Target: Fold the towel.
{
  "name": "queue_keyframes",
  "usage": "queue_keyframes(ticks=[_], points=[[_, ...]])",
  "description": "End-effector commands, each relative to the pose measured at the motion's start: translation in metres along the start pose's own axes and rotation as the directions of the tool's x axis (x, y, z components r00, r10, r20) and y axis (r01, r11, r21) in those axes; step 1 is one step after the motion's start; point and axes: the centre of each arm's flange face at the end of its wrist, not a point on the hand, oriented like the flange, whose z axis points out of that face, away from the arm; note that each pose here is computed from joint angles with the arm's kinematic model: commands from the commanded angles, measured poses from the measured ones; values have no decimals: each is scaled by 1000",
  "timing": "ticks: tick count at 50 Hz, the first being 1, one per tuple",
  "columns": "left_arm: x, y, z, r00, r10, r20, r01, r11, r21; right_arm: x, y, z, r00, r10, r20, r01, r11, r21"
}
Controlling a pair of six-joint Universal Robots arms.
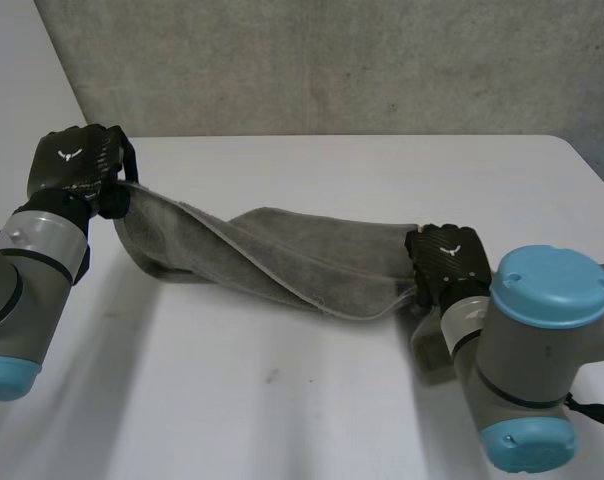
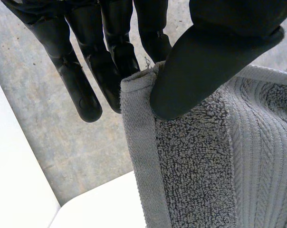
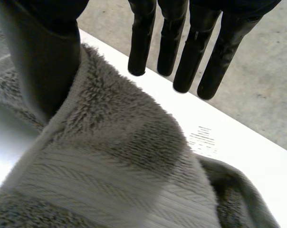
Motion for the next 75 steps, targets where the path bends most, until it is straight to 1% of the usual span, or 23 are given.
queue_keyframes(ticks=[1, 10, 15, 23, 32, 34, 36, 40, 46, 48, 49, 50, 51, 53, 54, 56, 58, 63, 64, 67, 71, 72, 75], points=[[-1, -1, 1, 1000, 0, 4, 0, 1000, 2, 25, 0, -1, 999, 17, -52, -17, 1000, -14], [-1, -11, -2, 1000, 3, 1, -3, 1000, 28, 50, -34, -1, 1000, -11, -12, 12, 998, 65], [-3, -43, -12, 1000, 3, 6, -4, 994, 112, 60, -90, -25, 980, -185, 77, 178, 979, 96], [-7, -83, -30, 1000, 7, 13, -9, 982, 188, 81, -129, -47, 939, -323, 117, 327, 945, -13], [-4, -67, -38, 999, 16, -31, -14, 998, 64, 81, -120, -57, 898, -365, 245, 404, 905, -133], [-3, -58, -36, 999, 15, -45, -14, 999, 35, 74, -100, -41, 886, -347, 309, 411, 894, -175], [1, -25, -25, 997, 10, -71, -15, 998, -67, 70, -93, -34, 882, -338, 330, 412, 891, -191], [6, 0, -13, 996, 14, -87, -26, 990, -138, 66, -81, -11, 878, -342, 335, 418, 889, -186], [14, 4, 21, 993, 38, -109, -49, 994, -98, 62, -99, 53, 885, -423, 194, 427, 904, 20], [16, -36, 56, 995, 47, -87, -39, 996, 83, 66, -138, 75, 890, -453, 44, 437, 877, 199], [16, -36, 57, 995, 47, -87, -39, 996, 84, 66, -138, 75, 890, -453, 43, 437, 877, 200], [13, -62, 67, 997, 49, -67, -36, 983, 180, 70, -164, 79, 892, -451, -40, 440, 845, 304], [9, -91, 75, 998, 44, -36, -32, 960, 278, 70, -164, 79, 892, -450, -41, 440, 844, 305], [4, -117, 79, 999, 35, 1, -33, 931, 362, 78, -208, 76, 894, -415, -171, 444, 760, 475], [-1, -138, 81, 999, 18, 39, -33, 904, 427, 78, -208, 76, 894, -415, -171, 444, 760, 475], [-6, -153, 81, 997, -3, 74, -32, 884, 466, 83, -236, 64, 894, -381, -237, 446, 690, 570], [-10, -161, 78, 995, -25, 96, -25, 876, 482, 82, -238, 61, 897, -381, -225, 437, 681, 588], [-14, -149, 72, 993, -56, 106, 4, 897, 443, 67, -211, 59, 893, -443, -80, 407, 717, 566], [-14, -131, 70, 993, -57, 102, 12, 920, 393, 62, -195, 59, 885, -466, -7, 397, 746, 536], [-12, -95, 61, 994, -43, 96, 13, 956, 292, 57, -179, 59, 878, -475, 60, 386, 776, 499], [-9, -57, 49, 996, -30, 89, 13, 983, 183, 47, -147, 57, 854, -485, 186, 380, 828, 412], [-7, -41, 44, 997, -24, 76, 13, 991, 135, 42, -122, 57, 832, -491, 256, 398, 852, 342], [-3, -11, 32, 999, -17, 44, 15, 999, 49, 38, -81, 59, 791, -508, 341, 455, 861, 229]])
